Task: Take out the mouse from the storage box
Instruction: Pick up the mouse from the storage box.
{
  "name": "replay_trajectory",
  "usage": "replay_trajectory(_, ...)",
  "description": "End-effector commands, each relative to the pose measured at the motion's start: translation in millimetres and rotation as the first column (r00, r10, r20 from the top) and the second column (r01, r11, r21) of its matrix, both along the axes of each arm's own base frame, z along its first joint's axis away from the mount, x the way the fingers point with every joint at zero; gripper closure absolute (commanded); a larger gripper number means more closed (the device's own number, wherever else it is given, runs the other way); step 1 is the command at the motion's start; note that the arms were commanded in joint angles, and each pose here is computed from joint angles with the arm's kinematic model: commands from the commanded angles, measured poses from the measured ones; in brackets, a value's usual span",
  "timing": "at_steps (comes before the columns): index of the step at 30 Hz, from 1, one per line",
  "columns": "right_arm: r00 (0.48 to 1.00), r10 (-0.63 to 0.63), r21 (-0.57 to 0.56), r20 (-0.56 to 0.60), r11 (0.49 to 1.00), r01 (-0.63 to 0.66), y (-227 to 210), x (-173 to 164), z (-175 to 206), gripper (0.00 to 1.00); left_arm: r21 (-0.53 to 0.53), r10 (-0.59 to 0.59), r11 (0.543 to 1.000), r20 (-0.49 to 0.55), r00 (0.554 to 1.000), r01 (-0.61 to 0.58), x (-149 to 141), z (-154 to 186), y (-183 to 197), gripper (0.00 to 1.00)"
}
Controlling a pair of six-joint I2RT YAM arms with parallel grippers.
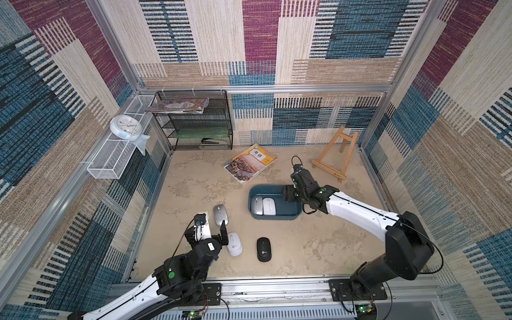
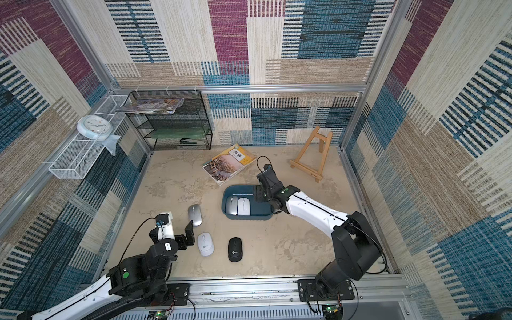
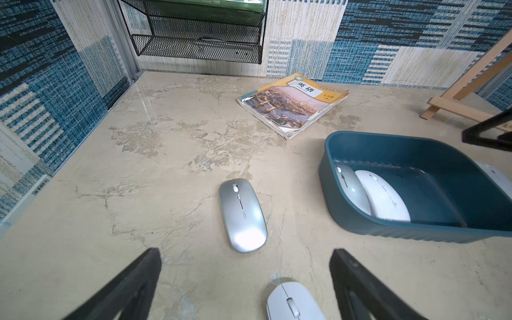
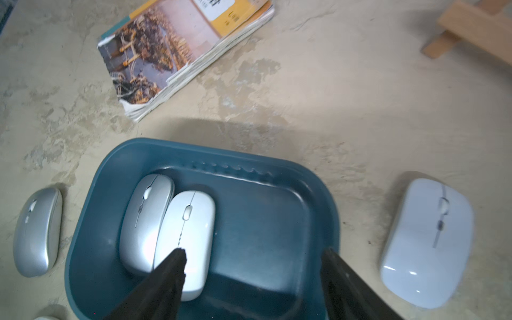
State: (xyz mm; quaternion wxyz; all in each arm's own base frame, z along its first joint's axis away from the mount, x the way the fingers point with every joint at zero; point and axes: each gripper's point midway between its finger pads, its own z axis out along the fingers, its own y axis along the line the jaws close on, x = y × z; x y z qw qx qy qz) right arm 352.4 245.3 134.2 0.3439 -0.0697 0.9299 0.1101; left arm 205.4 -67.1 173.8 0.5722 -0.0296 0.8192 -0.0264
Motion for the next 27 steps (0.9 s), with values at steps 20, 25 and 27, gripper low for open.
replay_trajectory(20,0.948,0.152,-0.166,-0.278,0.965,-0.203,76,-21,-90,0.21,-0.026,-0.007,1.000,0.027,1.000,0.008,0,6,-1,0.01)
replay_trajectory(25,0.946,0.154,-0.181,-0.285,0.960,-0.211,74,-22,-97,0.26,-0.023,-0.013,1.000,0.025,1.000,0.014,0,6,-2,0.01)
replay_trajectory(27,0.946,0.146,-0.193,-0.290,0.959,-0.207,72,-22,-99,0.29,-0.023,-0.012,1.000,0.026,1.000,0.013,0,6,-2,0.01)
